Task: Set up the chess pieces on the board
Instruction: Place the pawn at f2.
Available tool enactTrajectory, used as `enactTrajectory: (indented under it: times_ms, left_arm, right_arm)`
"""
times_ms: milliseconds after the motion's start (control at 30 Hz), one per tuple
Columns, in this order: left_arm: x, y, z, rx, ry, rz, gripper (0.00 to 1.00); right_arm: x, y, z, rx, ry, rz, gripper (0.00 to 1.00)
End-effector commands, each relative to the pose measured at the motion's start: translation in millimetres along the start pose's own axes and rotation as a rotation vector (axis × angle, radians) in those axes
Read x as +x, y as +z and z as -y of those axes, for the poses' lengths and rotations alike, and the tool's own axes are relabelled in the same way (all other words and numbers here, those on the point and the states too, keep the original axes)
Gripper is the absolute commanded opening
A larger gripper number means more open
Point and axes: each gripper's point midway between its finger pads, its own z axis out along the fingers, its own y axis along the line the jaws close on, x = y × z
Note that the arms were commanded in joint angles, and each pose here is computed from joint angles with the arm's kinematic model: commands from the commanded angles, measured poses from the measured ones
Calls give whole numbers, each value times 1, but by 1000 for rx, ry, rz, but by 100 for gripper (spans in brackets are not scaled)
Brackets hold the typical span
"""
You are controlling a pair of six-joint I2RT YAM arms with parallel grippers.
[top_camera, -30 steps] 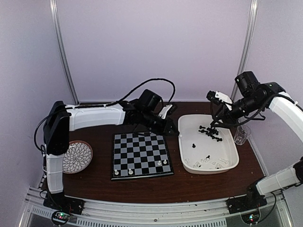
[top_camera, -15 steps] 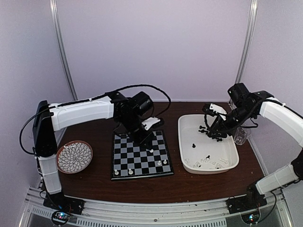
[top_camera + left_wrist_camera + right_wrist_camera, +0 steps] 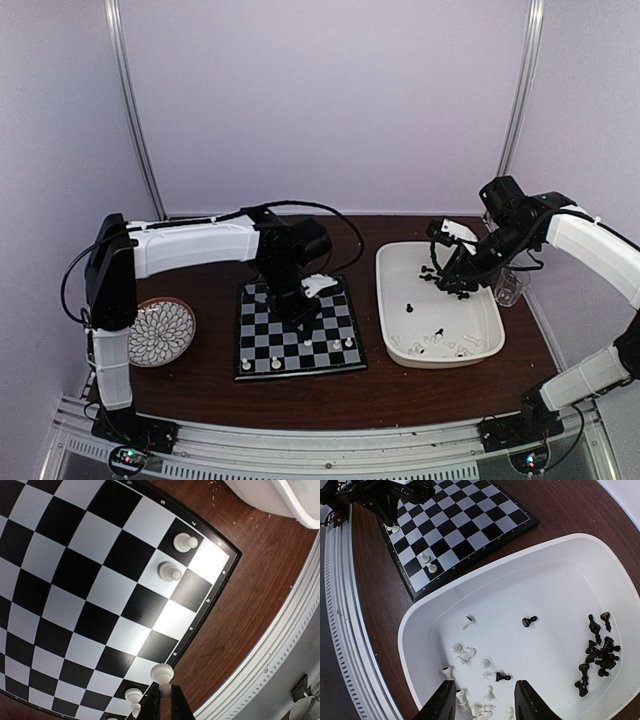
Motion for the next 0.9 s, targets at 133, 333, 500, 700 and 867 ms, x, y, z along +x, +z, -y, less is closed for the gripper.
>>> enactTrajectory:
  times_ms: [133, 333, 500, 700, 867]
  left_arm:
    - [-23, 17, 7, 7, 37, 32, 7]
    - [-30, 25, -1, -28, 38, 42, 7]
    - [-32, 31, -1, -19, 35, 38, 7]
    - [-34, 37, -4, -29, 33, 32, 7]
    - [-34, 43, -4, -21, 33, 21, 7]
  right_arm:
    - [0, -1, 3, 13, -7, 5, 43]
    - [1, -3, 2, 18, -7, 5, 43]
    - [2, -2, 3, 22, -8, 2, 43]
    - [1, -2, 2, 21, -9, 3, 43]
    - [2, -2, 2, 22, -10, 2, 43]
